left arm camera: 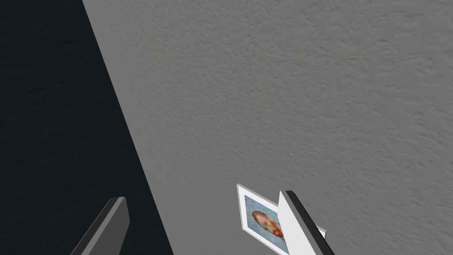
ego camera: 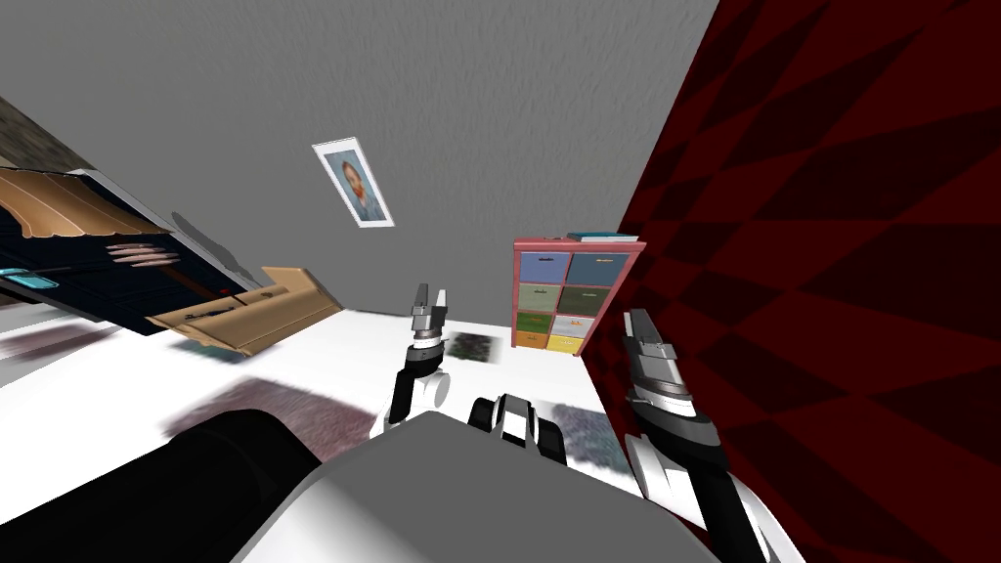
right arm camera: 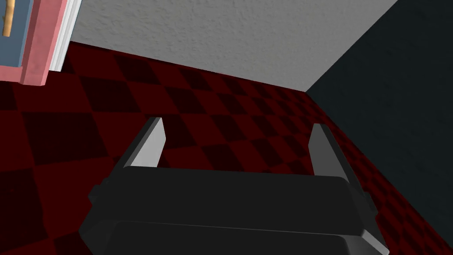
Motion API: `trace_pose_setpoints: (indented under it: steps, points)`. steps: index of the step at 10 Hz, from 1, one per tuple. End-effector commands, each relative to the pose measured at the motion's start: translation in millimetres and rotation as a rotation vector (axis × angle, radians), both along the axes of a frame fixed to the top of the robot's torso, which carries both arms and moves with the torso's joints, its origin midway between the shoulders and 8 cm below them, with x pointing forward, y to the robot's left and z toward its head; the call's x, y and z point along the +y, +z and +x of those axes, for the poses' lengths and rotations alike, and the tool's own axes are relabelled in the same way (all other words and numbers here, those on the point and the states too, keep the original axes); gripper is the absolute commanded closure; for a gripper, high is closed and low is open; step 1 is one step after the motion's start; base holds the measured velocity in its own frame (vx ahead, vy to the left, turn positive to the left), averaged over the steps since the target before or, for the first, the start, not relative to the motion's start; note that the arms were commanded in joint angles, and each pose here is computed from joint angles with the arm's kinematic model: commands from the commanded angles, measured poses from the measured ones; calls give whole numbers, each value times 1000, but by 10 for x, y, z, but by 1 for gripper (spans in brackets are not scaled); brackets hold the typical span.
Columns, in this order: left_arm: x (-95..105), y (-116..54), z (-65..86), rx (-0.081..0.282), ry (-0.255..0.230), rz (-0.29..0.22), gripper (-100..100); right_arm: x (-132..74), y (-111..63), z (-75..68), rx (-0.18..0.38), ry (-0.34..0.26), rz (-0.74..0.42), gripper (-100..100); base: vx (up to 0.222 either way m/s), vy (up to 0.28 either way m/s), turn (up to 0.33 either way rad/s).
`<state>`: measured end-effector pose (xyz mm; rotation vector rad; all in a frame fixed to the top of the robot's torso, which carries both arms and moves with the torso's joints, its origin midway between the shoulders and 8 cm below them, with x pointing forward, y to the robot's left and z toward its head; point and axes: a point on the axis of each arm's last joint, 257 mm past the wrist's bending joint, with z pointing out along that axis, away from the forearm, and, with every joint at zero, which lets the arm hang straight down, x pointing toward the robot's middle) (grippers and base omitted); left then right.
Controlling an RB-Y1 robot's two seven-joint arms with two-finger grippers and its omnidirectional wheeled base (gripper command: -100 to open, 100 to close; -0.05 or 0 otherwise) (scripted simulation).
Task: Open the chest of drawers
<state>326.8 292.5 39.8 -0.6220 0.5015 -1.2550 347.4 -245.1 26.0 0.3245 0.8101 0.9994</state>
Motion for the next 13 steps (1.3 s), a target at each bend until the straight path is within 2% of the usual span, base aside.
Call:
trace_pose_setpoints:
  steps: [1, 2, 9, 11, 12, 13]
  points:
    - [0, 0, 0, 0, 0, 0, 0, -27, -69, 12, -8, -63, -98, -100, 56, 23, 5]
    - [0, 0, 0, 0, 0, 0, 0, -27, -69, 12, -9, -71, -107, -100, 50, 25, 3]
    - [0, 0, 0, 0, 0, 0, 0, -143, -296, 74, -33, -248, -389, -100, 71, 26, 5]
    - [0, 0, 0, 0, 0, 0, 0, -143, -296, 74, -38, -272, -415, -100, 49, 23, 1]
    - [0, 0, 0, 0, 0, 0, 0, -180, -364, 91, -43, -310, -481, -100, 61, 25, 6]
    - [0, 0, 0, 0, 0, 0, 0, -180, -364, 91, -47, -325, -498, -100, 62, 22, 4]
